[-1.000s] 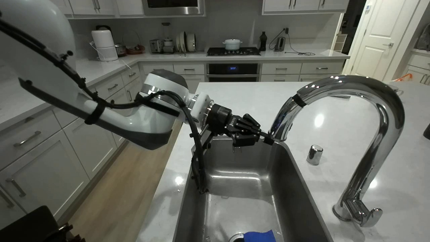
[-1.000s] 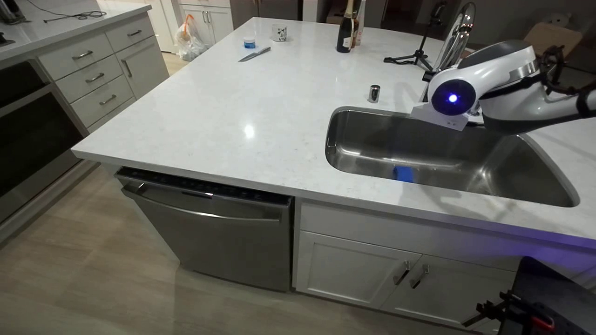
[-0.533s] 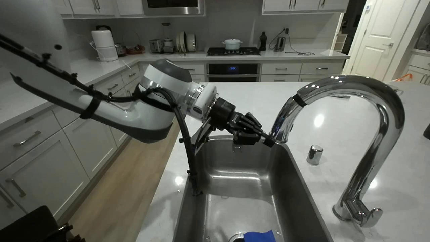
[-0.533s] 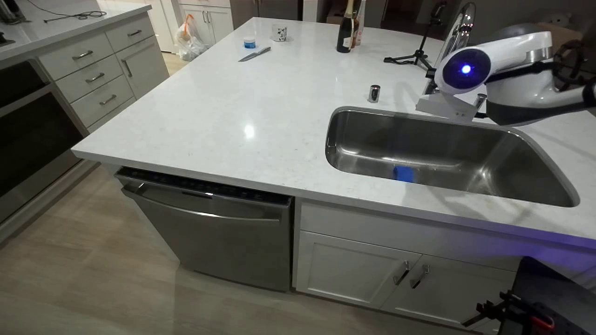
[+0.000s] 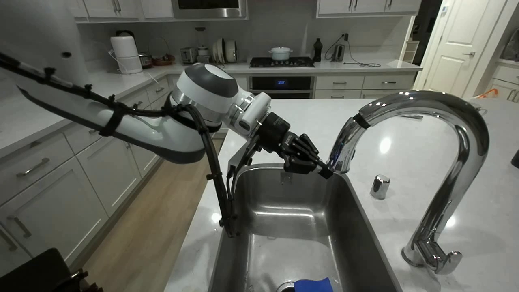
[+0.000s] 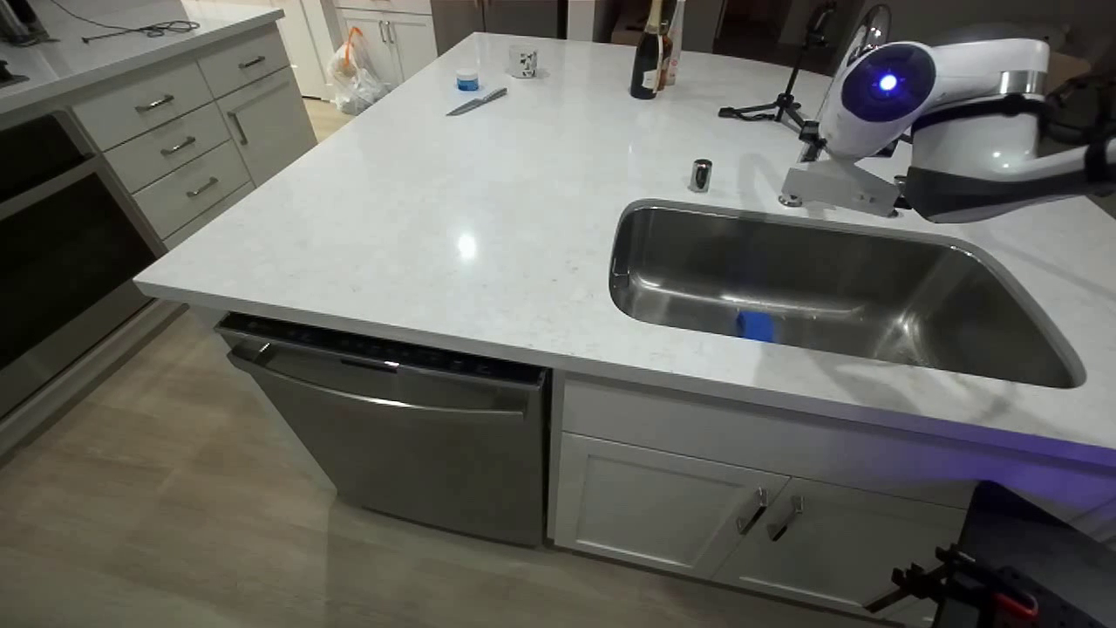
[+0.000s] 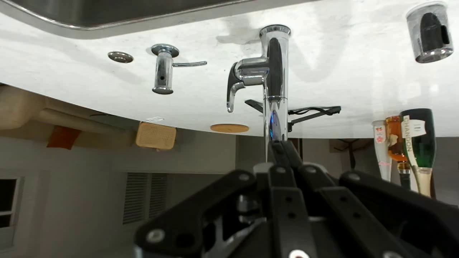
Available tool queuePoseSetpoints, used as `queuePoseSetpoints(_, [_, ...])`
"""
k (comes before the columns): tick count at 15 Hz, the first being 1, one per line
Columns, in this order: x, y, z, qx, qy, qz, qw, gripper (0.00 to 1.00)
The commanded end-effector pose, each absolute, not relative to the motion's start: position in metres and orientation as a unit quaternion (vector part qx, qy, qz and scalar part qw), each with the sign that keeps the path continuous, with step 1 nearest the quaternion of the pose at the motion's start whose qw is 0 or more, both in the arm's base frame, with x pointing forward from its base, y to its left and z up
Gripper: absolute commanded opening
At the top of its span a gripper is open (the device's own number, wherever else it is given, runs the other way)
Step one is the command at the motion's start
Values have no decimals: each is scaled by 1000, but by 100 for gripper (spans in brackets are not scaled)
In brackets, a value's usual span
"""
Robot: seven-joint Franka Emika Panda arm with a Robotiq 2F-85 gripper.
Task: Push the spout back in the faucet
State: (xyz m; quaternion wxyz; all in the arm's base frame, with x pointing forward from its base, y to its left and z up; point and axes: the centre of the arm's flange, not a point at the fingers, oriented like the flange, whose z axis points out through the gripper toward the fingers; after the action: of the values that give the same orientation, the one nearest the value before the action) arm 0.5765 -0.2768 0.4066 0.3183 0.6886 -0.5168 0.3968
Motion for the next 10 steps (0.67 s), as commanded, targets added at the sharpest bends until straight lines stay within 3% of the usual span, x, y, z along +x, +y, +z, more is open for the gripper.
queuePoseSetpoints(1, [593,-285,447,666,-507,443,322,0])
queuePoseSetpoints(10, [605,-265,471,663,-488,465,327,0])
